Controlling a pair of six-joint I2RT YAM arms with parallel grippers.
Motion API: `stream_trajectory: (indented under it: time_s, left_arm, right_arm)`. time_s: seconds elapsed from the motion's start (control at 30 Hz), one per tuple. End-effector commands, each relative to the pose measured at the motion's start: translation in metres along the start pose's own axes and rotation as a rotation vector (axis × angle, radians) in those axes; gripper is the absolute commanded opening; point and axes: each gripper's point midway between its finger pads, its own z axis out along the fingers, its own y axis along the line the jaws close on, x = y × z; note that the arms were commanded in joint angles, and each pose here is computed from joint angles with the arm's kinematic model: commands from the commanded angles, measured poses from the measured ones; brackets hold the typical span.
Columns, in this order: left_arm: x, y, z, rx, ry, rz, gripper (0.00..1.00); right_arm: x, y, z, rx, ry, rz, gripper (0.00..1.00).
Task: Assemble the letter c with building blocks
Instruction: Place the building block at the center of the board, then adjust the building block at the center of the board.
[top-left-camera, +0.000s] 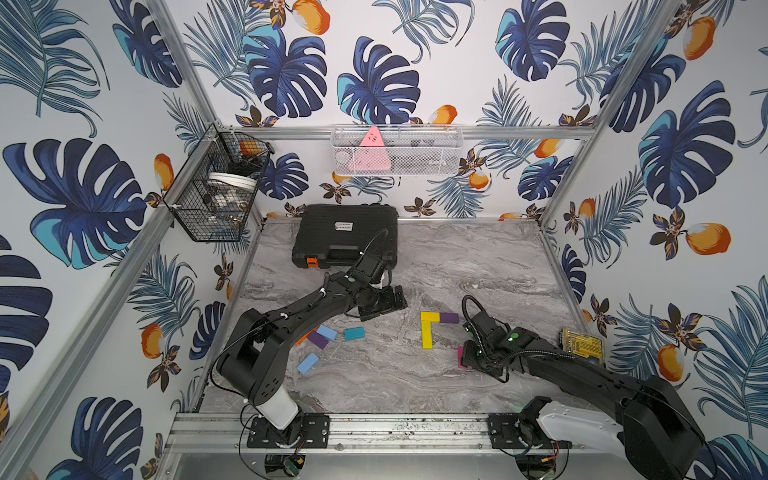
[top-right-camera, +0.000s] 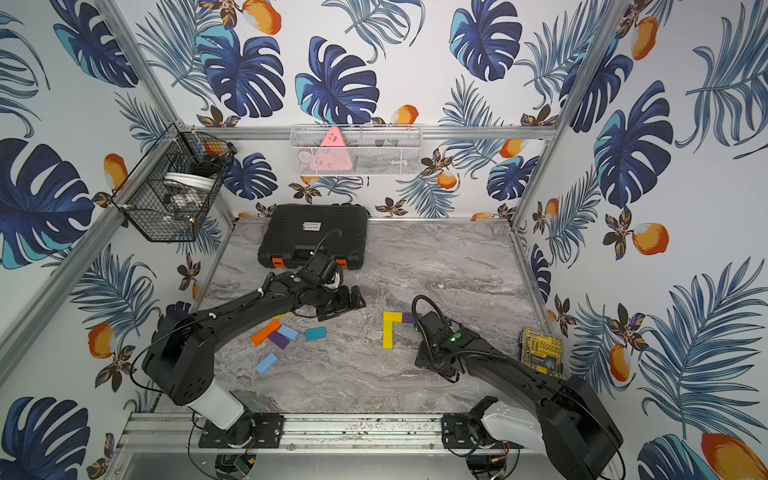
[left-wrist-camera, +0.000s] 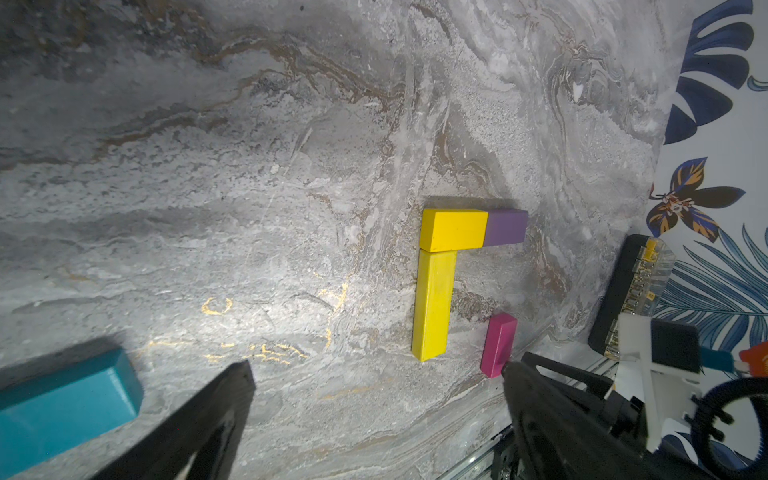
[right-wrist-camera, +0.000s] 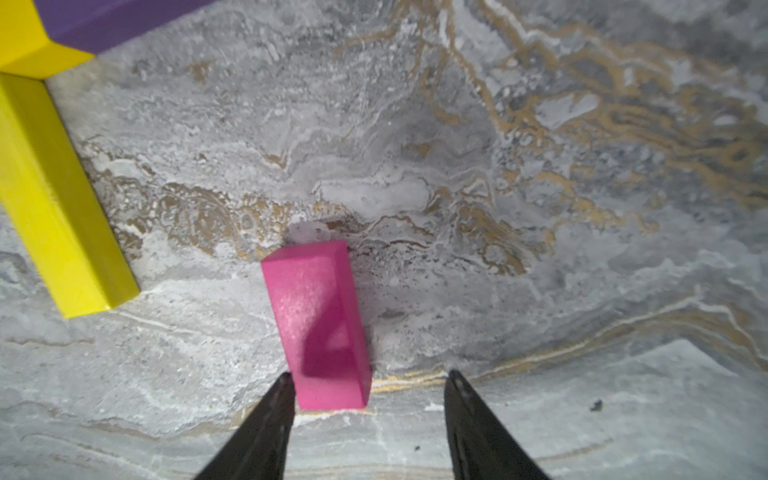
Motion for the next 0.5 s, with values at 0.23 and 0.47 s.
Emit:
stream_trajectory:
  time_s: [0.23, 0.47]
  left_arm:
    - [0.001, -0.001, 0.001, 0.011, -0.002, -0.001, 0.99]
    - [0.001, -0.001, 0.001, 0.01, -0.003, 0.0, 0.99]
  right_arm:
    - [-0.002, 0.029, 0.008, -0.084, 0.048, -0.027, 0.72]
    - [0.008, 0.071, 0.005, -0.289, 0.13, -0.052, 0.71]
